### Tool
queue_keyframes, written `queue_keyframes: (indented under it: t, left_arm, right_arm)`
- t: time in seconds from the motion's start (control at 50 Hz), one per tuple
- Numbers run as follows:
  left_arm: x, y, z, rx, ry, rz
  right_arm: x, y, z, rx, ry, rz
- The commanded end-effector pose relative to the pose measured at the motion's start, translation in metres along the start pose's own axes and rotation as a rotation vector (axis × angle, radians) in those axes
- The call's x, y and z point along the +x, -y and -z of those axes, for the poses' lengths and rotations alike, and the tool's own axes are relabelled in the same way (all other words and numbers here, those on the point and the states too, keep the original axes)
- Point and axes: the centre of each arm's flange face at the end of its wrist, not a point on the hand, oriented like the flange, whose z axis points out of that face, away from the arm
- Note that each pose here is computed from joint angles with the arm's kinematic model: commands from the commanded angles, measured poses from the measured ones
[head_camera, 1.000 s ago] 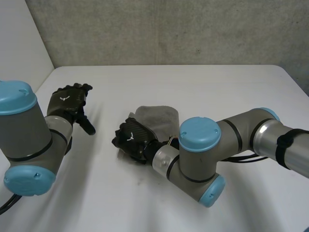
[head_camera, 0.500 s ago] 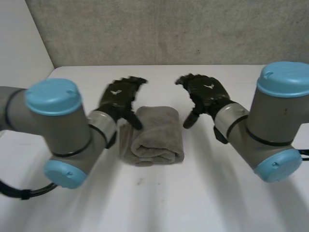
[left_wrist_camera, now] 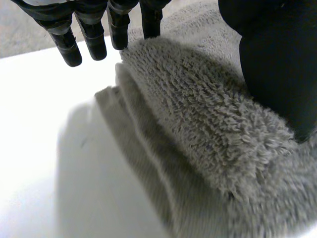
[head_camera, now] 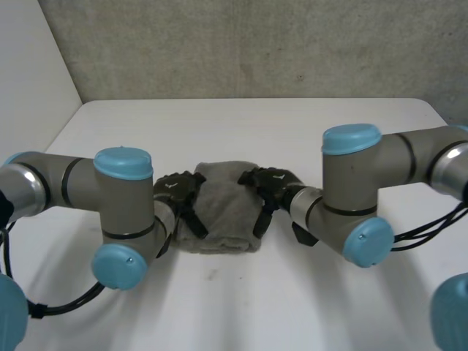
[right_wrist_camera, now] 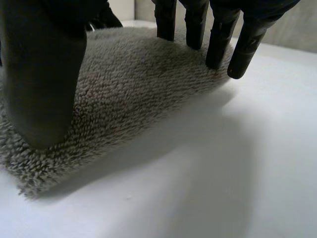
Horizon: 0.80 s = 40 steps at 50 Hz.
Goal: Fold the towel.
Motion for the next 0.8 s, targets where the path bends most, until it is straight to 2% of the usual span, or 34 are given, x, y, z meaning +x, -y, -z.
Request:
queue_keyframes:
  t: [0.02, 0.14, 0.18, 0.2, 0.24, 0.26, 0.28, 0.3, 0.34, 0.36, 0.38, 0.4, 0.44, 0.54, 0.66, 0.8]
  left_arm:
    - [-0.002, -0.013, 0.012, -0.043, 0.001, -0.043]
    - [-0.002, -0.017, 0.018, -0.061, -0.003, -0.047]
    - [0.0, -0.005, 0.023, -0.028, -0.007, -0.045]
    - [0.0, -0.005, 0.023, -0.027, -0.007, -0.045]
    - [0.0, 0.007, 0.028, 0.008, -0.009, -0.042]
    - [0.001, 0.023, 0.033, 0.051, -0.012, -0.036]
    - [0.001, 0.041, 0.041, 0.102, -0.013, -0.03]
    - [0.001, 0.041, 0.041, 0.102, -0.013, -0.03]
    - [0.0, 0.083, 0.061, 0.228, -0.015, -0.015]
    - [0.0, 0.084, 0.061, 0.229, -0.015, -0.015]
    - [-0.001, 0.104, 0.073, 0.289, -0.015, -0.008]
    - [-0.001, 0.104, 0.073, 0.29, -0.015, -0.008]
    - [-0.01, 0.136, 0.096, 0.383, 0.005, 0.004]
    - [-0.035, 0.169, 0.13, 0.447, 0.07, 0.024]
    - [-0.06, 0.179, 0.156, 0.428, 0.14, 0.039]
    - [-0.053, 0.181, 0.169, 0.417, 0.08, 0.037]
  right_arm:
    - [0.003, -0.017, -0.015, -0.035, -0.062, 0.051]
    - [0.004, -0.007, -0.012, -0.02, -0.091, 0.106]
    - [0.001, 0.019, 0.001, 0.044, -0.093, 0.107]
    - [0.001, 0.019, 0.001, 0.044, -0.093, 0.107]
    - [-0.002, 0.053, 0.02, 0.13, -0.1, 0.113]
    - [-0.002, 0.053, 0.02, 0.131, -0.1, 0.113]
    - [-0.002, 0.071, 0.031, 0.177, -0.105, 0.119]
    - [-0.002, 0.071, 0.031, 0.178, -0.105, 0.119]
    - [-0.002, 0.106, 0.056, 0.273, -0.124, 0.131]
    - [-0.002, 0.106, 0.056, 0.273, -0.124, 0.131]
    - [0.001, 0.122, 0.071, 0.319, -0.145, 0.135]
    - [0.004, 0.136, 0.085, 0.357, -0.162, 0.137]
    - [0.009, 0.144, 0.098, 0.38, -0.187, 0.135]
    - [0.033, 0.157, 0.134, 0.422, -0.298, 0.128]
    - [0.045, 0.159, 0.173, 0.46, -0.398, 0.119]
    - [0.043, 0.148, 0.186, 0.459, -0.42, 0.149]
